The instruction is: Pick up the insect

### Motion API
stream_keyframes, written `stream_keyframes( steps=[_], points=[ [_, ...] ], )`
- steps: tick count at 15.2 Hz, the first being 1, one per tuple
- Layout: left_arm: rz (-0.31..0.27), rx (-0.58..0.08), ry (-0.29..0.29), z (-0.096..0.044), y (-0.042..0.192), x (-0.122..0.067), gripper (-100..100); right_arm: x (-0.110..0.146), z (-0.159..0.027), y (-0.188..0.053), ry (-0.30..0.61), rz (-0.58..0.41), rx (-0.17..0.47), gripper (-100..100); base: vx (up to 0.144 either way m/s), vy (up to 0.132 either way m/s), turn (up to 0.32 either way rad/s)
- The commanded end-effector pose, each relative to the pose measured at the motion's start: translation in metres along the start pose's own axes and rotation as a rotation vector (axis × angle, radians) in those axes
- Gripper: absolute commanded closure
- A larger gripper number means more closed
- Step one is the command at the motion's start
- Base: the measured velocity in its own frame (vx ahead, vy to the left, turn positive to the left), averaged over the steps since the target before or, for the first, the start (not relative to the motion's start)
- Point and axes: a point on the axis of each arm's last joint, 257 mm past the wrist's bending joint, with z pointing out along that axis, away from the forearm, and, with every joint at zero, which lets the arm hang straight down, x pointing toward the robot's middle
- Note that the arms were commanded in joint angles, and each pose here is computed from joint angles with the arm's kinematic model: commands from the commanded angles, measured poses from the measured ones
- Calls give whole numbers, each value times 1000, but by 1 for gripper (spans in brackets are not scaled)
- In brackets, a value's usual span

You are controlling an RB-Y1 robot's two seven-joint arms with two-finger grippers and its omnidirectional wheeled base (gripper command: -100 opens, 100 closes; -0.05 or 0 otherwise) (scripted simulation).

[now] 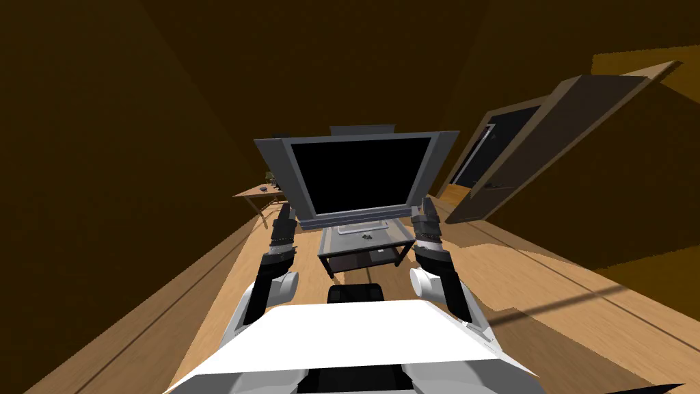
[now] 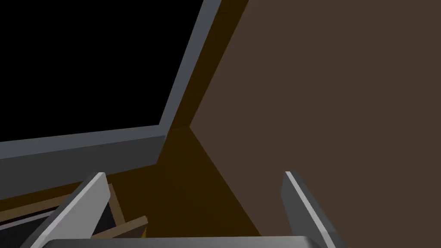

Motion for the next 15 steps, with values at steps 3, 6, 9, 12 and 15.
stream_keyframes(
  steps=[3,6,9,12,15],
  points=[
    [0,0,0,0,0,0,0,11,-5,-10,81,-41,14,-100,1,-3,107],
    [0,0,0,0,0,0,0,20,-14,-26,151,-81,47,-100,3,-12,178],
    [0,0,0,0,0,0,0,28,-28,-50,219,-122,99,-100,4,-13,236],
    [0,0,0,0,0,0,0,34,-49,-79,296,-170,165,-100,6,-19,349],
    [0,0,0,0,0,0,0,38,-76,-112,368,-218,246,-100,9,-33,440]
  ],
)
